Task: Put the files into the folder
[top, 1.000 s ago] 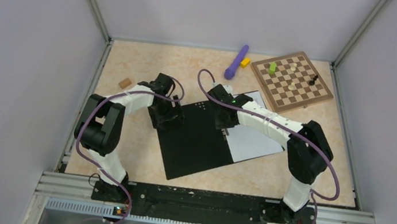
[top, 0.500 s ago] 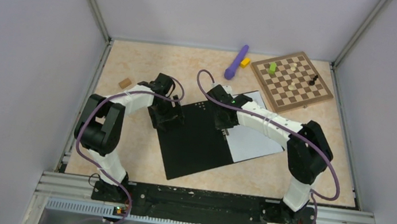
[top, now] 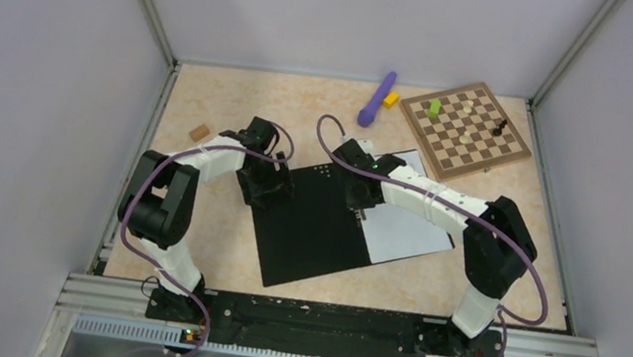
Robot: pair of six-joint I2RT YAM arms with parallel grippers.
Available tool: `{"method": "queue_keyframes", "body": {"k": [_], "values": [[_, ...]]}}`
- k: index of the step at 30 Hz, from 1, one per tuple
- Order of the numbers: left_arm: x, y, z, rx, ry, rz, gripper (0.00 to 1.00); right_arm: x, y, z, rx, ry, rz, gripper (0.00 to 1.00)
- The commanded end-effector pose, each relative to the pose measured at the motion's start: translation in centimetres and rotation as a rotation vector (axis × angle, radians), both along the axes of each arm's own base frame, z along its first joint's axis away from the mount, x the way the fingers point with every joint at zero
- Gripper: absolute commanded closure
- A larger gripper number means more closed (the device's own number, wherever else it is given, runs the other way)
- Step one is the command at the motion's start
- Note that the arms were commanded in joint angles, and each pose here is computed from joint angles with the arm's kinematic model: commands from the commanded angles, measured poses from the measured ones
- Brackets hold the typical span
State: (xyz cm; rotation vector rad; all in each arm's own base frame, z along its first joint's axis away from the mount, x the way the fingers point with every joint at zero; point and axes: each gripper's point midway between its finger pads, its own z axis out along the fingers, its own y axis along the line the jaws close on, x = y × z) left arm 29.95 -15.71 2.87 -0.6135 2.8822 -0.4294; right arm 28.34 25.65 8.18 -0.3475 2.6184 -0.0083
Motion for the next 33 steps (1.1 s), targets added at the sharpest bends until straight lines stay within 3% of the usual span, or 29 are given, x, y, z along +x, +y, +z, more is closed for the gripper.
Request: {"method": "queue_keyframes", "body": {"k": [1, 33], "values": [[-0.8, 0.1, -3.3, 0.027, 0.021, -0.012, 0.14, -0.7, -0.7, 0.9, 0.007, -0.031, -0.011, 1.00], [-0.5, -0.2, -3.4, 0.019, 0.030, -0.019, 0.14, -2.9, -3.2, -6.3, -0.089, 0.048, -0.022, 1.00]]}}
